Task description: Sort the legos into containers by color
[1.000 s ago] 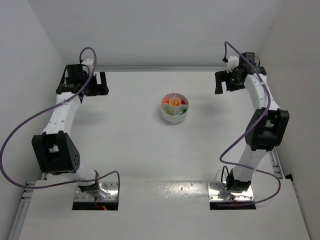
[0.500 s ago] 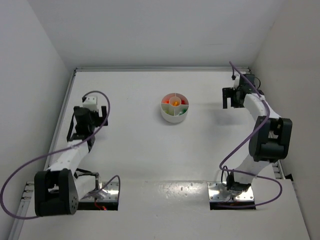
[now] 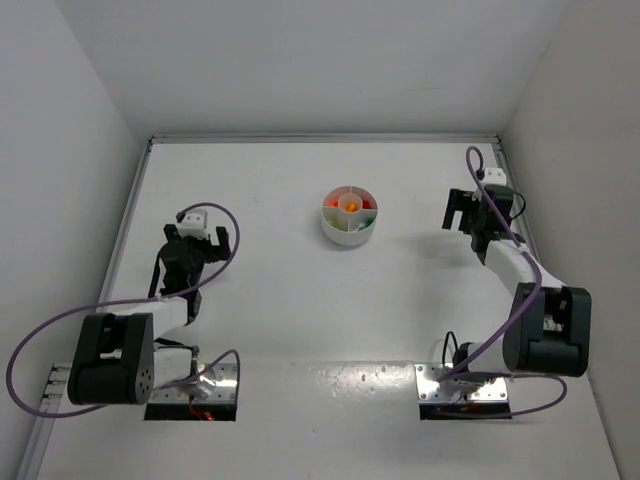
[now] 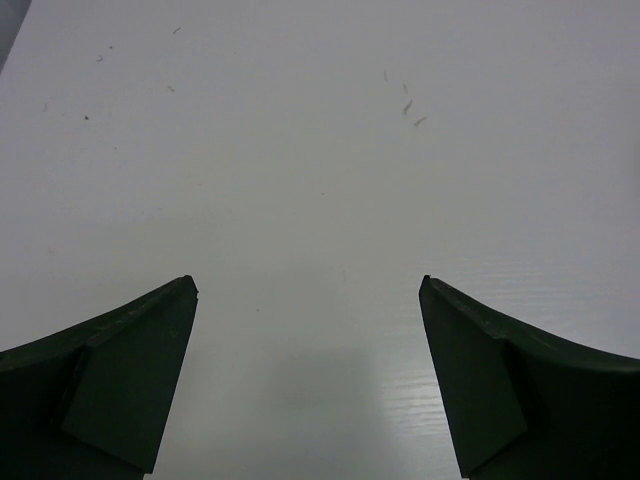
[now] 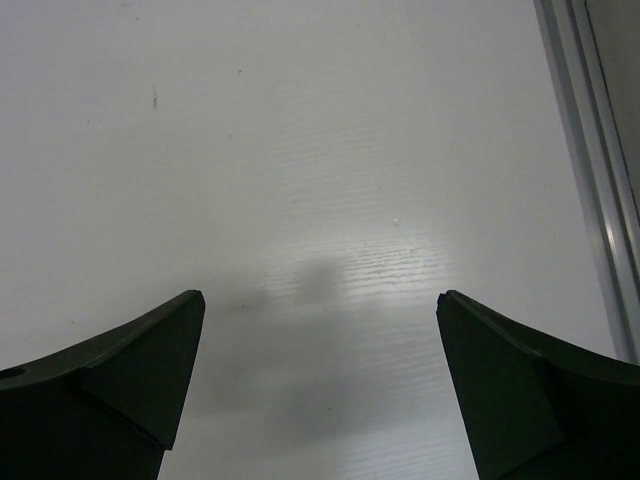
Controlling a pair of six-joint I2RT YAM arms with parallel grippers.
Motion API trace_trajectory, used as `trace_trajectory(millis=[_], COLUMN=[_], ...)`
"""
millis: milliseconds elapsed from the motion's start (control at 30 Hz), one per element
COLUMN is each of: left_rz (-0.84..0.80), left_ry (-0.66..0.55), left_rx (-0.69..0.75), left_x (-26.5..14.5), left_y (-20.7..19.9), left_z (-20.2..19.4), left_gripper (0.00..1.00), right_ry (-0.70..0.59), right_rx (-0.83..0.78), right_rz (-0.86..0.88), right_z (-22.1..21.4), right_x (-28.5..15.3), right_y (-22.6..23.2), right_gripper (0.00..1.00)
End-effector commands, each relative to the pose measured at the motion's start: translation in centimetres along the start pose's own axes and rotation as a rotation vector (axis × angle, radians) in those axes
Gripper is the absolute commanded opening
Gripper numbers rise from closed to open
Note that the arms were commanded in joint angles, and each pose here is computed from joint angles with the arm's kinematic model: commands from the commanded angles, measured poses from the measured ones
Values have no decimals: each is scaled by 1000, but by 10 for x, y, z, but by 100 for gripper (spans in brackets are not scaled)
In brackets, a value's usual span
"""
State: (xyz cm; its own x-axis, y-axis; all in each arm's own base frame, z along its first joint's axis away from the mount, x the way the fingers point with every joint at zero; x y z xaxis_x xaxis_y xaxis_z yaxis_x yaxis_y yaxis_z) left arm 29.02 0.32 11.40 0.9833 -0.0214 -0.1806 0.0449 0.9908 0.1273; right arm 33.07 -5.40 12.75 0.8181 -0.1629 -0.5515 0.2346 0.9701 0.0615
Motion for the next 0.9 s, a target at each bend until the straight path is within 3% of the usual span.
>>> trace_trajectory(millis=[0,133,333,433,567,867], left_rz=[-65,-115,-74,-62,-34,-26], left_ry=[-221,-217,-171,-186,-188,-186], left_rx=[-11,-7,20,7,4,-11], left_x=[-6,-7,1,1,1,1], left_y=[-13,-25,-33,-32,-29,-29], left_z=[25,11,-3,0,0,0], left_gripper=[100,100,100,100,100,100], right_ry=[-184,-242,-222,-278,-484,-409], right_rx=[56,77,112,64,-74,-109], right_rz=[46,107,157,231,388,426], right_z=[17,3,-25,-46,-61,-68], right_x=[-3,-6,-6,-12,-33,-25], right_y=[8,14,20,24,38,47], right_gripper=[99,99,99,99,99,99])
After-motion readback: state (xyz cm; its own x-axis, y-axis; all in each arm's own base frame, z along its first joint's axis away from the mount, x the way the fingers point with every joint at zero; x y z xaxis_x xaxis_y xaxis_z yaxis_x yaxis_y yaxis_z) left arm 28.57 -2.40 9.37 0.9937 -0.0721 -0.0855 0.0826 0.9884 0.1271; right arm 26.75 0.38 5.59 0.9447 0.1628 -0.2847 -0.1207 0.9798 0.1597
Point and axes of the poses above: each gripper's point midway between its finger pads, its own x axis out along the fingers, its own y axis along the line the jaws close on, z = x × y, the point moved 6 cm from there along -x, back along the fingers, and after that the axes turned 6 degrees about x, right-handed, at the moved point
